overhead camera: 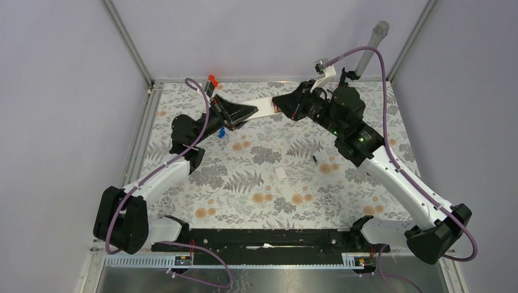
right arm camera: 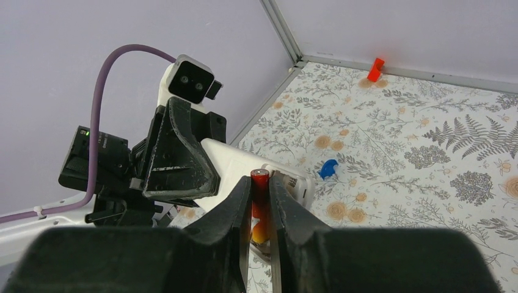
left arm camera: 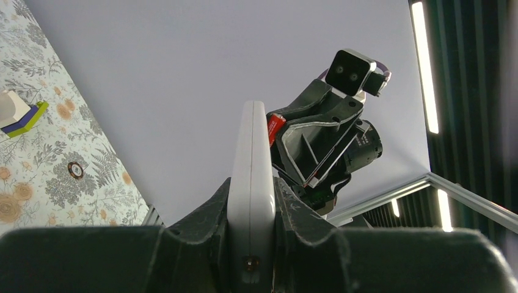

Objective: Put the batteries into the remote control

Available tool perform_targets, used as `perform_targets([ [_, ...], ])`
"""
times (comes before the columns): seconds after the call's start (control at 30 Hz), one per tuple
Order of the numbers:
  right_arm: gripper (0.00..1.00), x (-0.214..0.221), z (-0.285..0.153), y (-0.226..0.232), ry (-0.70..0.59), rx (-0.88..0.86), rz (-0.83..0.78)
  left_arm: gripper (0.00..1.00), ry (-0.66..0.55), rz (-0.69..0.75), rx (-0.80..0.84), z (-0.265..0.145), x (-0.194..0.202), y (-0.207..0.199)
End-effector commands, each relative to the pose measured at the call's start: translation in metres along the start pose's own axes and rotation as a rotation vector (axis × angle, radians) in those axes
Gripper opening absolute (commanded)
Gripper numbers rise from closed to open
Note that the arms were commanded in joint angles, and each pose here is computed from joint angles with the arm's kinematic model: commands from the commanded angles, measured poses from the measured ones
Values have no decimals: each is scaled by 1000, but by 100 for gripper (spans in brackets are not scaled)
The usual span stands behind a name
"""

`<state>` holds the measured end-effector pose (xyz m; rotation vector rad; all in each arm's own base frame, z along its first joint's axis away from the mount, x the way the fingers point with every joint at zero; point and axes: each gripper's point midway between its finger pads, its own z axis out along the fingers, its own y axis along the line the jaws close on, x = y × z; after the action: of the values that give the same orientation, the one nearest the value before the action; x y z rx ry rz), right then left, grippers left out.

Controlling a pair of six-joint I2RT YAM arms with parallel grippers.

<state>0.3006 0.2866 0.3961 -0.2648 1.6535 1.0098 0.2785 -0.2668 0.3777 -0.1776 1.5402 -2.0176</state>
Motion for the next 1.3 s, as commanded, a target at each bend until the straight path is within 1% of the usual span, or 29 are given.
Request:
perform_targets([
  [0.0,19,16,-3,0,64,9,3,0,-38,93,187,0,-4,-56],
  [0.13,22,17,0,-4,65,31,10,0,-34,96,182,0,-3,-54],
  [0.37,29,10,5,-14,49,97,19,0,-34,96,179,-1,-2,-53],
  [0.6,32,7,4,-15,41,109,14,0,-33,96,175,0,-3,-52],
  [0.7,30,5,2,-18,30,125,20,0,-32,94,173,0,-3,-51],
  [0.77,27,4,2,-19,23,137,22,0,-32,94,172,0,-3,-50],
  [0.87,19,3,3,-23,16,158,29,0,-30,93,170,0,-3,-49],
  [1.2,18,-1,3,-24,-4,170,62,0,-44,80,173,1,-6,-52],
  [1.27,21,0,3,-23,-6,170,74,0,-51,75,175,1,-7,-52],
])
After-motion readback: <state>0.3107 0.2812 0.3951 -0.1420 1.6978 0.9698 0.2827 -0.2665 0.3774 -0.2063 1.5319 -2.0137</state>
